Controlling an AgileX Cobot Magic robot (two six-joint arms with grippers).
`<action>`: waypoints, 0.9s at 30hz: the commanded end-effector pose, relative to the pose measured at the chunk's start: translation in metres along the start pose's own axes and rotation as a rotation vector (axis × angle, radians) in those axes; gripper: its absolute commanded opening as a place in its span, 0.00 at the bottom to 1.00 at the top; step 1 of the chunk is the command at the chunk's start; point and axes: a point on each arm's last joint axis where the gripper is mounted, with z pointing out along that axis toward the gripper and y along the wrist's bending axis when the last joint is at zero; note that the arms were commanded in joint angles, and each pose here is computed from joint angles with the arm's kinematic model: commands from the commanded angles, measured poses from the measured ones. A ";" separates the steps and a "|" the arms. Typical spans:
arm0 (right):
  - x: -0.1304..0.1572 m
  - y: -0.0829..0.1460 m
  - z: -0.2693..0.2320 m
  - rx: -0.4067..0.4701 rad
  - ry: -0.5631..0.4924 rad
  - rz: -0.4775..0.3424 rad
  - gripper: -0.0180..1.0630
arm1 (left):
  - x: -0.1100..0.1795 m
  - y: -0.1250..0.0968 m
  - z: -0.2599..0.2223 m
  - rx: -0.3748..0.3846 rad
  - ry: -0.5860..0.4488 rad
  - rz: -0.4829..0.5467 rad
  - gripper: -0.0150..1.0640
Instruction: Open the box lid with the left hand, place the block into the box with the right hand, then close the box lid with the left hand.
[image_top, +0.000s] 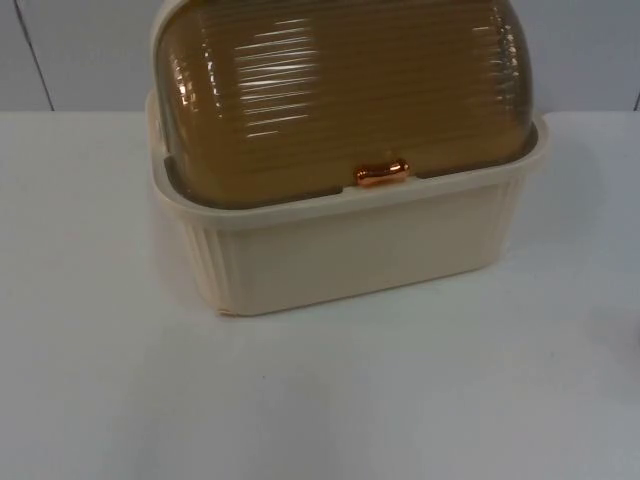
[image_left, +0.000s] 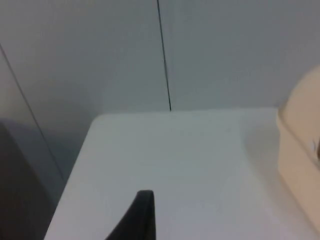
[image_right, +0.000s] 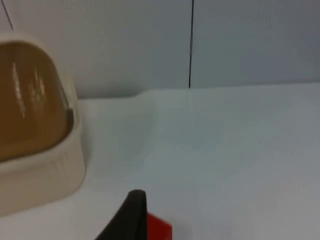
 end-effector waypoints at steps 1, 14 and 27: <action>-0.041 0.001 0.011 0.004 -0.042 0.001 0.98 | -0.028 -0.002 0.014 0.009 -0.042 -0.049 0.98; -0.111 0.007 0.066 0.002 -0.026 -0.056 0.98 | -0.075 -0.011 0.082 0.022 -0.003 -0.036 0.98; -0.112 0.009 0.092 0.000 0.009 -0.043 0.98 | -0.081 -0.015 0.102 0.049 -0.061 -0.109 0.98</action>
